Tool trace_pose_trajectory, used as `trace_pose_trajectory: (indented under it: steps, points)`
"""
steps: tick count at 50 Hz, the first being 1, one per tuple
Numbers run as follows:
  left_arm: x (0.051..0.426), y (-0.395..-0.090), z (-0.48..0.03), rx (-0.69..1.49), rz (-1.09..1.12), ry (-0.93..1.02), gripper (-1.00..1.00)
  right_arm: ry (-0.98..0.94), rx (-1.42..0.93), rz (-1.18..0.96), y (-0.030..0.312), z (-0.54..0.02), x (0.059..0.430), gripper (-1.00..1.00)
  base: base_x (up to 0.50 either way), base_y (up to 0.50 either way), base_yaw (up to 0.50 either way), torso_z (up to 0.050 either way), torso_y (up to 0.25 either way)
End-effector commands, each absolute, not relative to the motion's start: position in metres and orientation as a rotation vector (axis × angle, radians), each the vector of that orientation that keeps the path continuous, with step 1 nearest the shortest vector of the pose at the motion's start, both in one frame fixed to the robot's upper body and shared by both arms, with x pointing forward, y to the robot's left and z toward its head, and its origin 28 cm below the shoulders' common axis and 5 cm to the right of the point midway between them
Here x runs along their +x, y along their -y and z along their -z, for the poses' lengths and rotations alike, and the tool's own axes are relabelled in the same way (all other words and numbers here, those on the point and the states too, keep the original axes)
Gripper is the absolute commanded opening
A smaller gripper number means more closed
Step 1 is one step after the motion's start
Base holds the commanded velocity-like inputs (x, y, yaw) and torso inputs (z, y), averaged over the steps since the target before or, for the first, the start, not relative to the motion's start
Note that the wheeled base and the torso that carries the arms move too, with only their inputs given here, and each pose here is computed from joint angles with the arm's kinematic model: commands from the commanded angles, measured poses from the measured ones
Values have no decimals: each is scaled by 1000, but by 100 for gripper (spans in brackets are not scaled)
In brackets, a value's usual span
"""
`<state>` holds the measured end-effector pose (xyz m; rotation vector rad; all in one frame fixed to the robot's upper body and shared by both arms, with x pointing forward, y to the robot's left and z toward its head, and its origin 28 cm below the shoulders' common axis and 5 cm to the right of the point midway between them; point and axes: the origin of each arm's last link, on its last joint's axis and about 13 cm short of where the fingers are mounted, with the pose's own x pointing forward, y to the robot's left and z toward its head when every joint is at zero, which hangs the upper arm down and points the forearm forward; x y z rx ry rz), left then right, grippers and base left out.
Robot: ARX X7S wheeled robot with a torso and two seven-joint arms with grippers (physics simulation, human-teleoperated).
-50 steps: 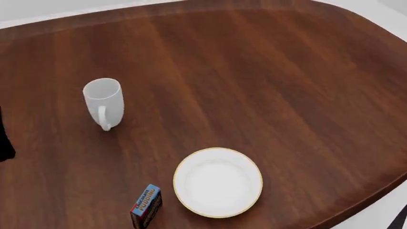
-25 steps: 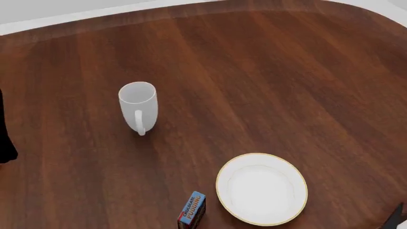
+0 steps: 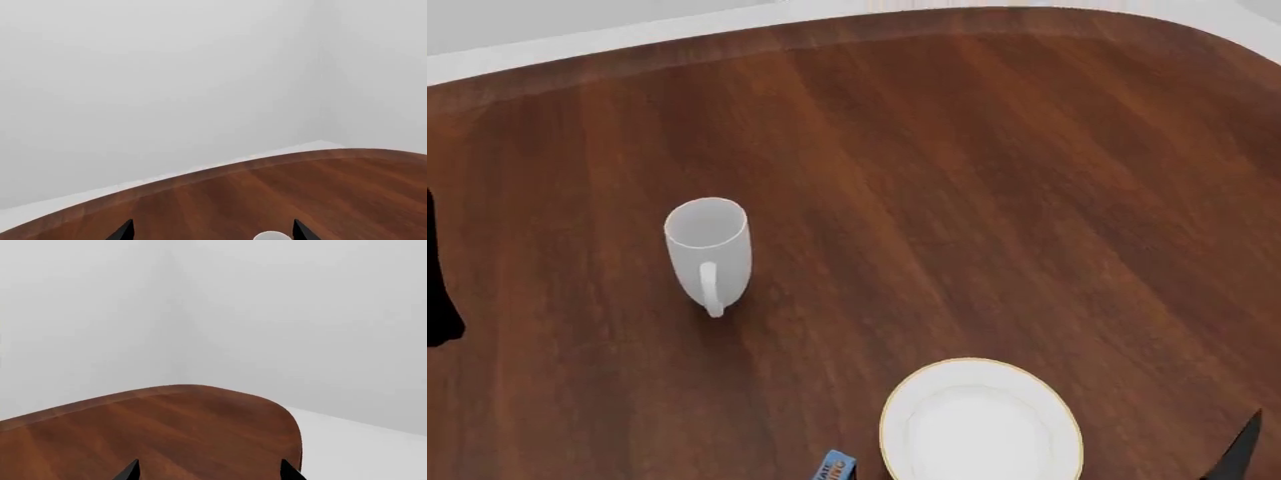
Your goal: Put the white mug on the plate.
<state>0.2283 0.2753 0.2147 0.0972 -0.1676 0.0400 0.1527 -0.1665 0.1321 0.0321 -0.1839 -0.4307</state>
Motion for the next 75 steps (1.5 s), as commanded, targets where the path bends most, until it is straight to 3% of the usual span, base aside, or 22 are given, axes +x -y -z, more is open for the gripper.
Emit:
trace_pose_trajectory:
  steps: [1, 24, 54, 75]
  points:
    - [227, -275, -215, 101, -38, 168, 100, 189, 35, 423, 167, -132, 153, 100, 307, -126, 0, 0, 0]
    - [227, -274, -212, 90, -26, 168, 100, 184, 41, 429, 167, -129, 153, 100, 303, -125, 0, 0, 0]
    - [233, -270, -202, 123, 18, 204, 100, 189, 36, 433, 169, -127, 151, 100, 2, -1, 0, 0, 0]
    - [234, -269, -197, 129, 29, 191, 100, 188, 35, 433, 167, -128, 150, 100, 0, 0, 0, 0, -99]
